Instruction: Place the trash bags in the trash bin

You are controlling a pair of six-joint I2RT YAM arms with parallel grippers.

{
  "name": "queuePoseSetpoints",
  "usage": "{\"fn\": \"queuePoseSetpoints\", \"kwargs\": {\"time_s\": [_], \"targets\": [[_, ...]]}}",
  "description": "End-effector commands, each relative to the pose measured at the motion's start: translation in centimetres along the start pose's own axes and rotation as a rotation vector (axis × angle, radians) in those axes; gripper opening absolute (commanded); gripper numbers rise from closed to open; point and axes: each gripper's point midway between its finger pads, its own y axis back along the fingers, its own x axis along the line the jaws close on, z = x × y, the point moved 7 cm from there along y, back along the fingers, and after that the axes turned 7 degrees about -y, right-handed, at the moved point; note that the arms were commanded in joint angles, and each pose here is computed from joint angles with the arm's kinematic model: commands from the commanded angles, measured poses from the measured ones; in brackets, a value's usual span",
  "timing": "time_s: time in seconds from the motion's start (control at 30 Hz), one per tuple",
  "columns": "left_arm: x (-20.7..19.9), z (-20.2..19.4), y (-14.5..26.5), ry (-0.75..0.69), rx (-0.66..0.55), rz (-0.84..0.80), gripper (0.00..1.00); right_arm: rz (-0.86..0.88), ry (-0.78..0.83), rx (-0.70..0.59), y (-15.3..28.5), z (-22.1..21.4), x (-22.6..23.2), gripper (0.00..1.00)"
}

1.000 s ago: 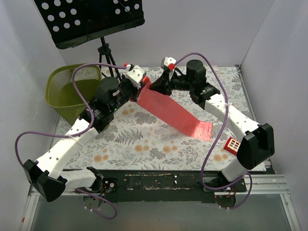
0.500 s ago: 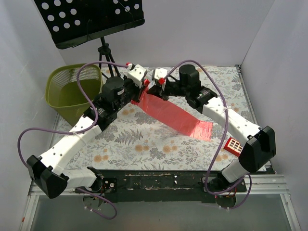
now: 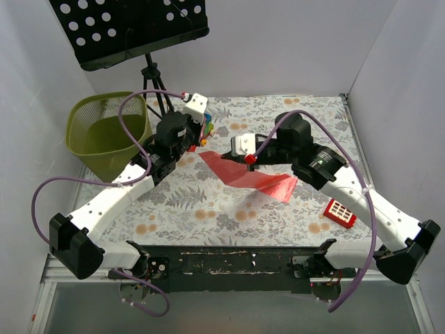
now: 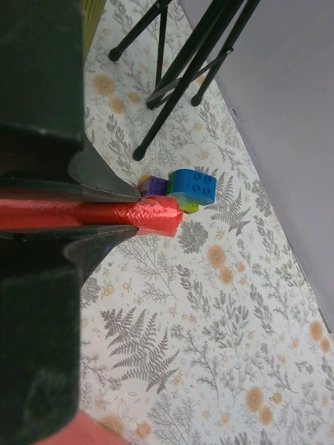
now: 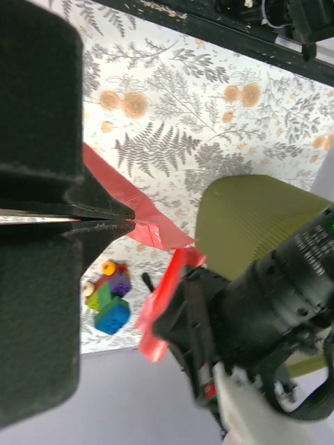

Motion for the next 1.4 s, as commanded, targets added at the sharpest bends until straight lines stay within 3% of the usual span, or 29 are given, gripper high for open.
{"fn": "queuePoseSetpoints", "kwargs": {"time_s": [0.0, 0.1, 0.27, 0.47, 0.6, 0.7, 0.77, 0.93, 1.03, 1.1, 1.13, 1.23, 1.37], "targets": [[0.2, -0.4, 2.5, -0.122, -0.015, -0.095, 0.00, -0.055, -0.034, 0.039, 3.0, 0.6, 0.5, 0.01], [-0.9, -2.7, 5.4, -0.297, 0.021, -0.309, 0.00, -0.202, -0.061, 0.031, 5.4, 1.6, -0.5, 0.01], [-1.1, -9.2, 11.5, -0.586, 0.225, -0.603, 0.00, -0.554, -0.044, -0.019, 9.3, 3.5, -3.9, 0.01], [0.8, -17.7, 16.5, -0.889, 0.514, -0.720, 0.00, -0.705, -0.036, -0.021, 11.0, 4.2, -6.1, 0.01], [1.9, -22.3, 19.3, -1.066, 0.620, -0.784, 0.00, -0.733, -0.044, -0.027, 11.2, 4.0, -6.7, 0.01], [2.4, -25.8, 20.8, -1.152, 0.679, -0.769, 0.00, -0.739, -0.055, -0.031, 11.1, 3.9, -7.0, 0.01], [3.1, -29.6, 21.8, -1.231, 0.794, -0.733, 0.00, -0.734, -0.056, -0.032, 11.0, 4.0, -7.0, 0.01], [3.4, -31.7, 20.1, -1.231, 0.805, -0.501, 0.00, -0.722, -0.064, -0.030, 11.0, 4.3, -7.2, 0.01], [3.1, -32.6, 19.7, -1.206, 0.792, -0.484, 0.00, -0.715, -0.064, -0.033, 11.0, 4.6, -7.3, 0.01], [3.0, -33.1, 19.3, -1.209, 0.774, -0.445, 0.12, -0.713, -0.066, -0.033, 10.9, 4.7, -7.5, 0.01], [3.0, -33.2, 19.1, -1.209, 0.765, -0.431, 0.25, -0.713, -0.066, -0.033, 10.9, 4.8, -7.6, 0.01], [2.4, -32.0, 19.1, -1.154, 0.706, -0.472, 0.49, -0.717, -0.061, -0.032, 11.1, 5.2, -7.7, 0.01], [1.6, -28.0, 19.9, -1.039, 0.588, -0.595, 0.69, -0.732, -0.054, -0.029, 11.5, 6.1, -8.1, 0.01]]}}
